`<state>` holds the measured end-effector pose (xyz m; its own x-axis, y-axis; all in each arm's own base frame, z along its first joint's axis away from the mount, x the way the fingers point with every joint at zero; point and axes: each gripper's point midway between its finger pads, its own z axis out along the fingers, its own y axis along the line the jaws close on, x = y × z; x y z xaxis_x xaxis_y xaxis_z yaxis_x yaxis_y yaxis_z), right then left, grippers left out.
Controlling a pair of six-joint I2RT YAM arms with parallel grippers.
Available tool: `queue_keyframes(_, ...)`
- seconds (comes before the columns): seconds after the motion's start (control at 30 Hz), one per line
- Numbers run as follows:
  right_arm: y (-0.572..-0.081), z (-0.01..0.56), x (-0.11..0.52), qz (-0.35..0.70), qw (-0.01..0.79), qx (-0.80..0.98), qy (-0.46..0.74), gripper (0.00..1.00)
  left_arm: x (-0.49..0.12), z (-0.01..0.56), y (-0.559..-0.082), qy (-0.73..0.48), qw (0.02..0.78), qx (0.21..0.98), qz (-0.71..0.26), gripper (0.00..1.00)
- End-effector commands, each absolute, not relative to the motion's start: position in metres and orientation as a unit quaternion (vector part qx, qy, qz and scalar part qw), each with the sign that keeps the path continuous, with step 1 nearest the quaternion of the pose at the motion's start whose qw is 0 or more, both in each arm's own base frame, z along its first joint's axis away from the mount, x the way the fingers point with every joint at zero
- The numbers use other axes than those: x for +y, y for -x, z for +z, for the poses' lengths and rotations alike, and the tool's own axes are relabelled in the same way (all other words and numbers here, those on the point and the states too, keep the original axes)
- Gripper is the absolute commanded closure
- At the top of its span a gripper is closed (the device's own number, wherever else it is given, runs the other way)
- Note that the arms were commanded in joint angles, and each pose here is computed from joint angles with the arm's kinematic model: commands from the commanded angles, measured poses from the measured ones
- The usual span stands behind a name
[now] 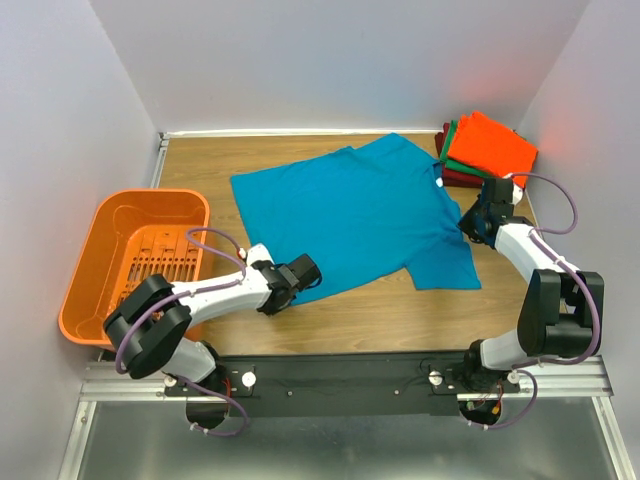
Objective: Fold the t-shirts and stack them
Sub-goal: Flatten the tshirt out
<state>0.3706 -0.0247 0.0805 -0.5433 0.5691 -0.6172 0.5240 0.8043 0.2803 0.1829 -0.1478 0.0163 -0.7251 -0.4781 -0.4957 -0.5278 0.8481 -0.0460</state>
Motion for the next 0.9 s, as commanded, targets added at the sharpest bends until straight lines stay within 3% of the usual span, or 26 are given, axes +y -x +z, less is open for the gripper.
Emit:
queue_keyframes(0.0,-0.371,0.086,-0.022,0.042,0.373,0.876,-0.303,0.99,-0.125,0.008,-0.186,0.290,0.264,0.917,0.078,0.97)
queue_keyframes(0.17,-0.371,0.087,-0.019,0.051,0.373,0.876,-0.301,0.99,-0.118,0.033,-0.208,0.292,0.303,0.905,0.057,1.00)
queue_keyframes(0.57,-0.375,0.127,0.010,0.138,0.398,0.866,-0.270,0.99,-0.128,0.167,-0.266,0.275,0.443,0.853,-0.034,1.00)
queue_keyframes(0.7,-0.378,0.167,0.022,0.180,0.424,0.848,-0.263,0.99,-0.124,0.225,-0.280,0.283,0.493,0.820,-0.066,1.00)
queue_keyframes(0.87,-0.378,0.260,0.030,0.223,0.490,0.804,-0.254,0.99,-0.109,0.316,-0.290,0.286,0.573,0.760,-0.113,1.00)
